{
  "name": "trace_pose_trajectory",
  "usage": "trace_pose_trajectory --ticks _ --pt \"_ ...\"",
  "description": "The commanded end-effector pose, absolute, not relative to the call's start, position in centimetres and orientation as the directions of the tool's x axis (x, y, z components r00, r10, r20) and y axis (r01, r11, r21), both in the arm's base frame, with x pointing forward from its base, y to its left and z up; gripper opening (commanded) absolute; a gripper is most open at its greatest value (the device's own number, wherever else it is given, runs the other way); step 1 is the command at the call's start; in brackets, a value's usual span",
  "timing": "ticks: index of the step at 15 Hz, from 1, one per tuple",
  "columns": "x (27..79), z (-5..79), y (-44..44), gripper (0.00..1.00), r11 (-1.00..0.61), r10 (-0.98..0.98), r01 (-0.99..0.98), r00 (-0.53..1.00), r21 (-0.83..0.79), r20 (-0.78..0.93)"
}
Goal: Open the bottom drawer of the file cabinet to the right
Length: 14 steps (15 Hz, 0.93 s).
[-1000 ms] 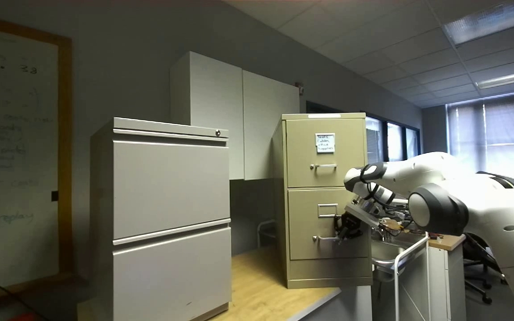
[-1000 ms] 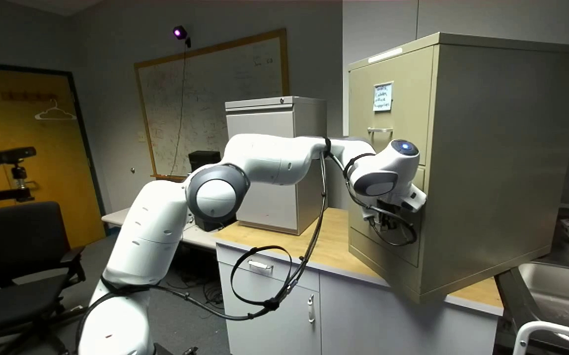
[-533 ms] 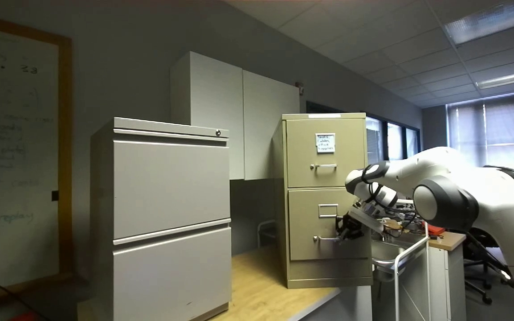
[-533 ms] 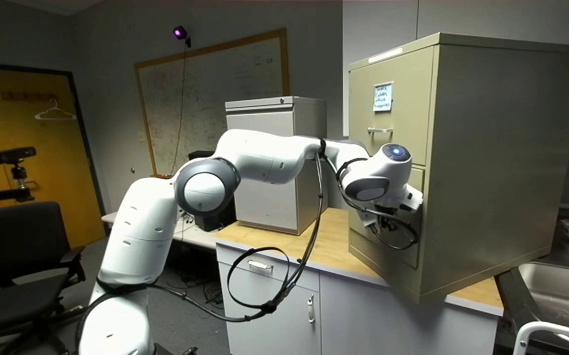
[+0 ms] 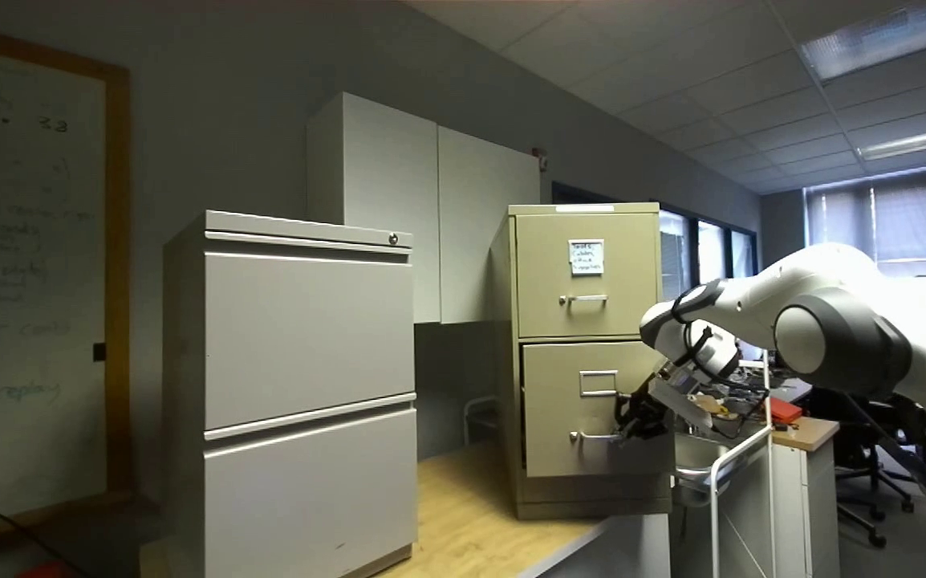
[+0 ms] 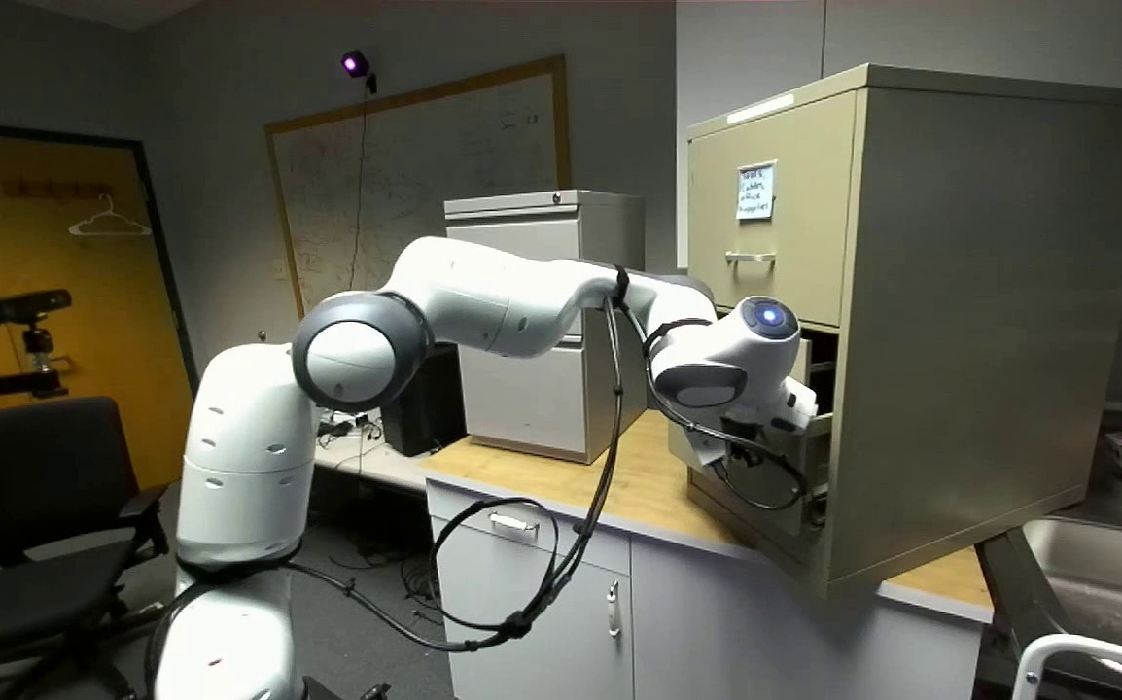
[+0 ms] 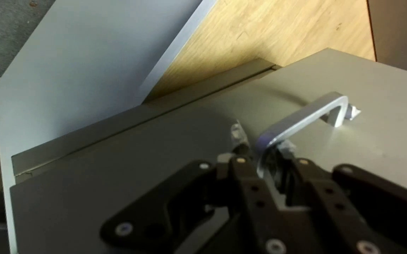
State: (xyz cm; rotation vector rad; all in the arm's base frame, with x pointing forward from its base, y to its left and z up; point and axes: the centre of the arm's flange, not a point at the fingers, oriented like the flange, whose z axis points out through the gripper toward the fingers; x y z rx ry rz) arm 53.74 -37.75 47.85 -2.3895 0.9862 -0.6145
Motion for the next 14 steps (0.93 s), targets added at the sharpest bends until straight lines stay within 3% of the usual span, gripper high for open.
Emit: trace_pose_trajectory --ticks 1,14 --pt "47.4 43.8 -34.5 0.05 -0.694 -0.634 -0.452 0.752 -0.560 0.181" --pt "38.0 41.9 -29.2 0.05 -0.705 -0.583 -0.372 0.789 -0.604 0.194"
